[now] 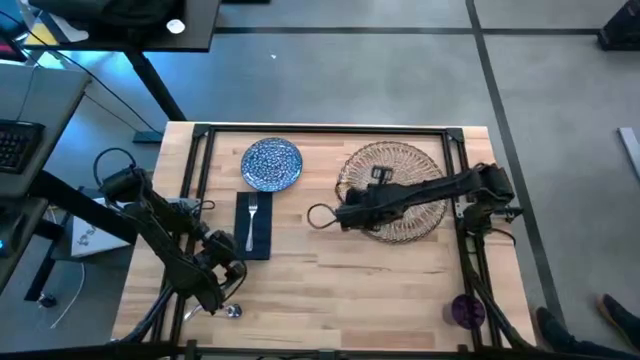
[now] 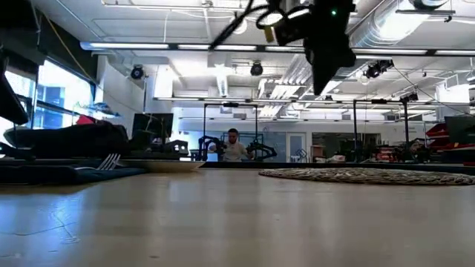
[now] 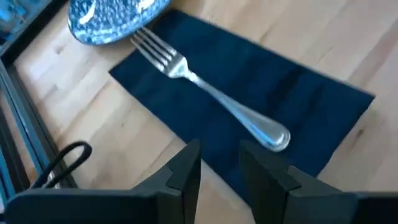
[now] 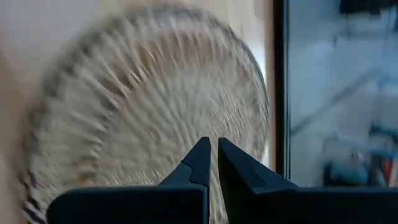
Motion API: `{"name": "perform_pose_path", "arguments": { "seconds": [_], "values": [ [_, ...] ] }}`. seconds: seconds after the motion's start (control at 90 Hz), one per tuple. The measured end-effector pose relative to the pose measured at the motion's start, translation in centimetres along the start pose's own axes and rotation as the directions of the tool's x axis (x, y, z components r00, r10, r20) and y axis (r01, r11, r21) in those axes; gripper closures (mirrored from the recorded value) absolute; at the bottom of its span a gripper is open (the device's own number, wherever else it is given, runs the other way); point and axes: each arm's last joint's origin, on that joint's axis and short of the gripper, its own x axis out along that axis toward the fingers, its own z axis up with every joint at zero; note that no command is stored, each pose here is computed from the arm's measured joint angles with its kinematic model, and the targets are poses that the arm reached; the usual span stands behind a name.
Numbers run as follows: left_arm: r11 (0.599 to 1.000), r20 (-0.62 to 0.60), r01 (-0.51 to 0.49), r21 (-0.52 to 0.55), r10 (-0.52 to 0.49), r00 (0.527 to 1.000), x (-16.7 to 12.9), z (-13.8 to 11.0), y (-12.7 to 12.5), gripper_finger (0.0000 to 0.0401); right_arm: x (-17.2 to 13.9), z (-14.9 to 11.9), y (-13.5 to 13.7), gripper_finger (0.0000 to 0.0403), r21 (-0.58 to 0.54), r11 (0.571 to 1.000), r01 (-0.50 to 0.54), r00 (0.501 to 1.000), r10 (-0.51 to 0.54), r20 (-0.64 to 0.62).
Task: Set table place
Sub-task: Move the brown placemat to the center of the table
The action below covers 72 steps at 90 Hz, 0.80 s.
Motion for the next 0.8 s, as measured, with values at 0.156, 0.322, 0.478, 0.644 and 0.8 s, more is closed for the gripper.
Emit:
{"name": "perform_pose_path", "arguments": {
  "seconds": [0.156, 0.322, 0.478, 0.644, 0.8],
  "values": [
    [1.0, -0.001, 0.0, 0.0, 0.0, 1.0, 0.0, 0.0, 0.0, 0.0311, 0.2, -0.3, -0.4, 0.0403, 0.02, 1.0, 0.018, 0.999, -0.017, -0.043],
    [1.0, -0.001, 0.0, 0.0, 0.0, 1.0, 0.0, 0.0, 0.0, 0.0311, 0.2, -0.1, -0.5, 0.0403, 0.016, 0.999, 0.051, 0.999, -0.05, -0.01],
    [1.0, -0.001, -0.001, 0.001, 0.001, 1.0, 0.0, 0.0, 0.0, 0.0311, 0.3, -0.1, -0.6, 0.0403, -0.006, 0.999, 0.051, 0.999, -0.051, -0.014],
    [1.0, -0.001, -0.001, 0.001, 0.001, 1.0, 0.0, 0.0, 0.0, 0.0311, 1.2, 0.2, -1.7, 0.0403, 0.024, 0.998, 0.057, 0.998, -0.055, -0.042],
    [1.0, -0.001, -0.001, 0.001, 0.001, 1.0, 0.0, 0.0, 0.0, 0.0311, 2.8, 0.6, -3.6, 0.0403, 0.082, 0.994, 0.066, 0.994, -0.058, -0.094]
  ]
}}
